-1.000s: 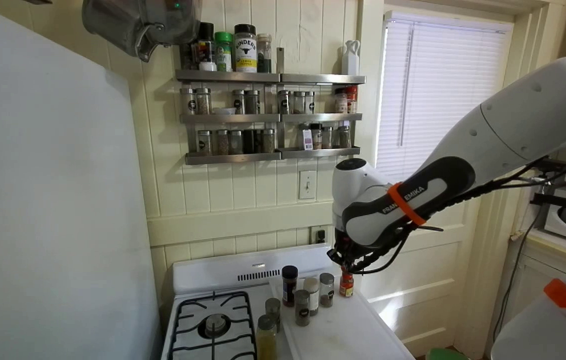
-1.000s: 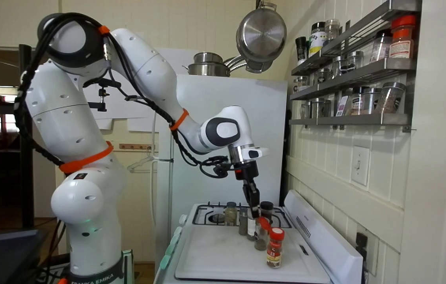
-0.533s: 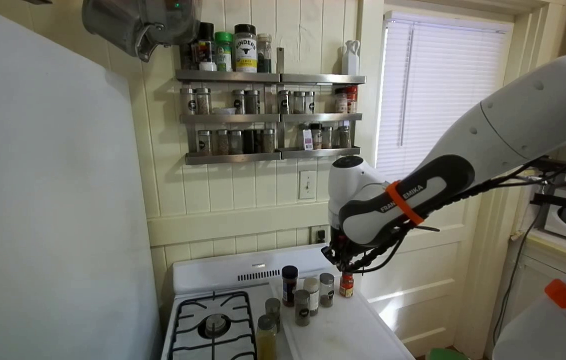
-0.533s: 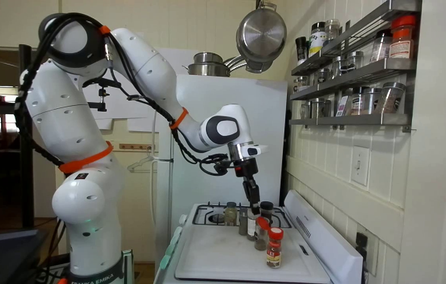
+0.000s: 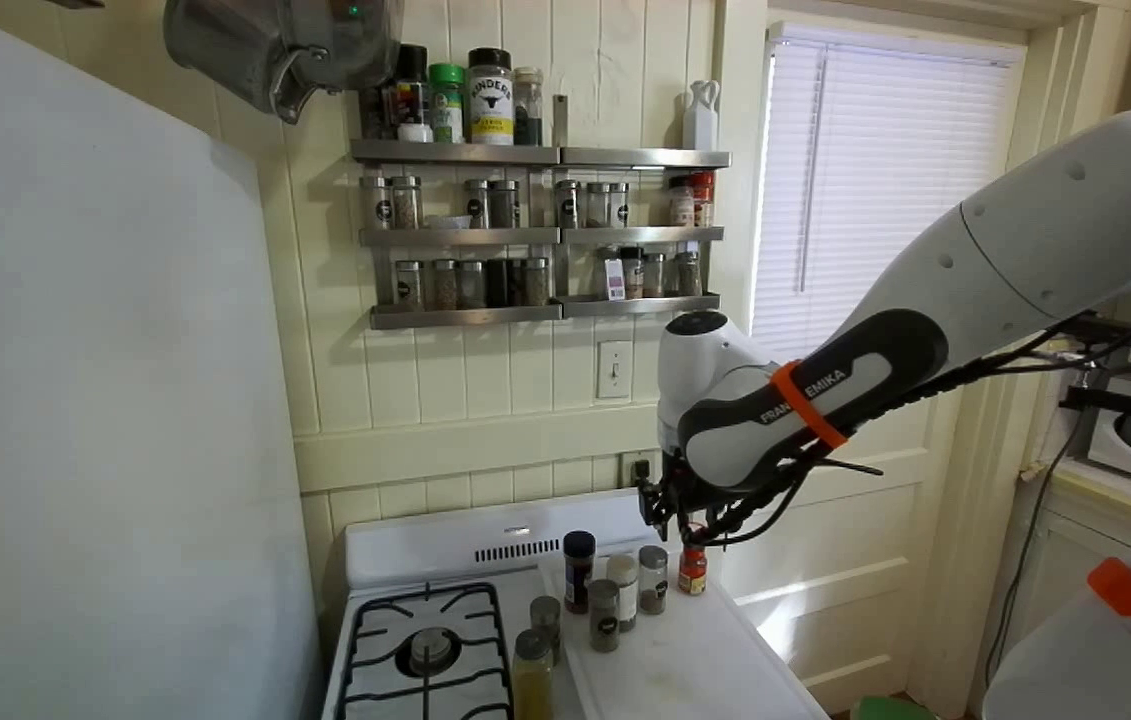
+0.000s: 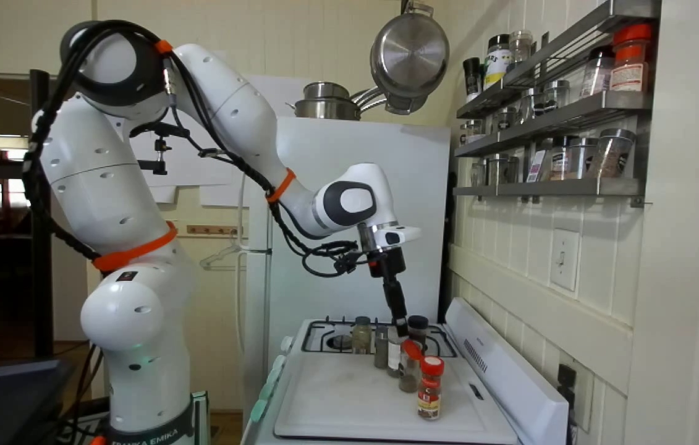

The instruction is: Close the lid on the red container.

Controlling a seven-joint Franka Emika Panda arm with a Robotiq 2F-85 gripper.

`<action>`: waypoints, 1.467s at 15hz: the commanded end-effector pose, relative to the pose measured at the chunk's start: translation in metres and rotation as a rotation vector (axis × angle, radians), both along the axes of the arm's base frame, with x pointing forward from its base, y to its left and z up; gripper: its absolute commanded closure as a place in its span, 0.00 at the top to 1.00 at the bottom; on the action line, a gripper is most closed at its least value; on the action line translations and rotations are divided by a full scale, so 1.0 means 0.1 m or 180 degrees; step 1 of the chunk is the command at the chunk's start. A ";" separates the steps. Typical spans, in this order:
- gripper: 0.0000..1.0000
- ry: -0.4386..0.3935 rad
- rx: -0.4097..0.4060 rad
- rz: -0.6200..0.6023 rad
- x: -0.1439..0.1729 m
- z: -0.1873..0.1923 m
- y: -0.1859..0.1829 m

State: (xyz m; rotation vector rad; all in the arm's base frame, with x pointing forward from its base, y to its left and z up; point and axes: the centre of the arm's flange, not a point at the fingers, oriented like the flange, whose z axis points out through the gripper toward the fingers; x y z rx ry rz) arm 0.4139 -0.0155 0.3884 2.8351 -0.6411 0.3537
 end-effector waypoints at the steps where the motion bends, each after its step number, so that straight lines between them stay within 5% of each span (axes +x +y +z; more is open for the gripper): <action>1: 1.00 0.0067 -0.0041 0.0139 -0.05 -0.02 -0.08; 8: 1.00 0.0445 -0.0123 0.1340 -0.09 -0.07 -0.14; 10: 1.00 0.0477 -0.0339 0.1470 -0.04 -0.07 -0.18; 15: 1.00 0.0424 -0.0290 0.1410 -0.04 -0.05 -0.14; 21: 1.00 0.0514 -0.0167 0.1954 -0.04 -0.10 -0.11; 22: 0.88 0.0531 -0.0168 0.1985 -0.03 -0.10 -0.13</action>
